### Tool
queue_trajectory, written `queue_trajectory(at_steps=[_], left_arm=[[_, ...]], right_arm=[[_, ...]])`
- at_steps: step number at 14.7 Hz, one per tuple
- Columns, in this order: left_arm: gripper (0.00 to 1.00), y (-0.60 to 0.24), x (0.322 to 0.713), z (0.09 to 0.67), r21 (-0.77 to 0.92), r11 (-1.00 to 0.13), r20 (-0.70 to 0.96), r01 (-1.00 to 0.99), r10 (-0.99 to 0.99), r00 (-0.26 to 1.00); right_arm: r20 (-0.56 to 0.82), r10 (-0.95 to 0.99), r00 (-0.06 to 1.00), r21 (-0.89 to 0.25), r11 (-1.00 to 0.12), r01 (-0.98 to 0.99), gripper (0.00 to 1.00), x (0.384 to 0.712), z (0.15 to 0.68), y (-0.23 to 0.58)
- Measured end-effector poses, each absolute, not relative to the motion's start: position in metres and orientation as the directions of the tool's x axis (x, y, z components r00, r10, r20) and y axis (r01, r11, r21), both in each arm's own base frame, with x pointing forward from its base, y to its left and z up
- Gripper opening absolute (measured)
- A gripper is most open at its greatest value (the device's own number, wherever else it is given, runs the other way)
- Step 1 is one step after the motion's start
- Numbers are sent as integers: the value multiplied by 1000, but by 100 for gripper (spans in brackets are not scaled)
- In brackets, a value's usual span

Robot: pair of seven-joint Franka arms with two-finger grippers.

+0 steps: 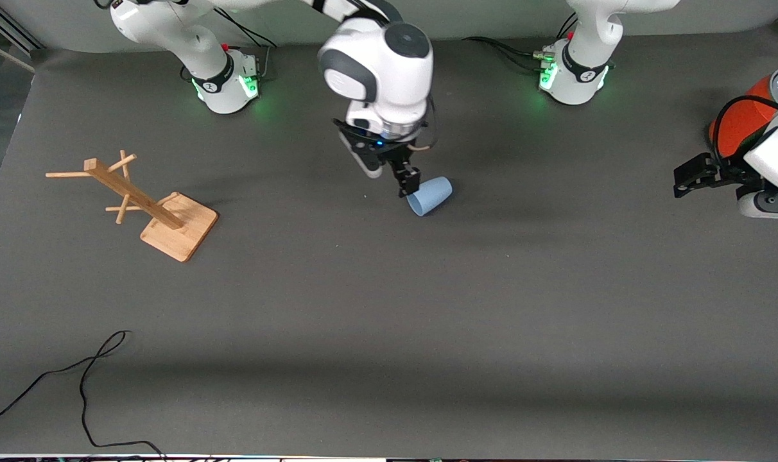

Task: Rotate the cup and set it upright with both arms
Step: 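Carry the cup to mid-table and lay it on its side, opening the right gripper, then withdraw the right gripper while the left gripper reaches toward the cup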

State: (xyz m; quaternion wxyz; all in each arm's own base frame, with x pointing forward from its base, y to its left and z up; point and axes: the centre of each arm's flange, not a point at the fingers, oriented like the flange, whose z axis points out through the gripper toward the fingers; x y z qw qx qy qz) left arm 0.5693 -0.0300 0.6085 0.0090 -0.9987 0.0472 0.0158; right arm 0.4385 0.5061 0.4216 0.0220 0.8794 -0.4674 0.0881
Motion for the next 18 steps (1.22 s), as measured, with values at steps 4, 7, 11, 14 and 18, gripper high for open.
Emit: queue_trajectory(at_steps=[4, 7, 11, 14, 18], left_arm=[[100, -37, 566, 606, -14, -997, -60, -77, -76, 995], [100, -89, 553, 602, -33, -999, -115, 43, 46, 992], [100, -195, 517, 597, -93, -983, -155, 158, 172, 973], [100, -280, 483, 584, -145, -960, -146, 238, 258, 955], [100, -385, 447, 510, -292, -919, -123, 265, 311, 942]], right_arm=[[97, -737, 669, 4, -672, -740, 100, 526, 463, 392], [33, -699, 715, -38, -715, -698, 100, 575, 500, 295], [27, -565, 824, -55, -824, -564, 100, 592, 563, 158], [34, -461, 887, -48, -887, -459, 100, 579, 600, 72], [29, -383, 923, -49, -923, -381, 100, 566, 608, 24]])
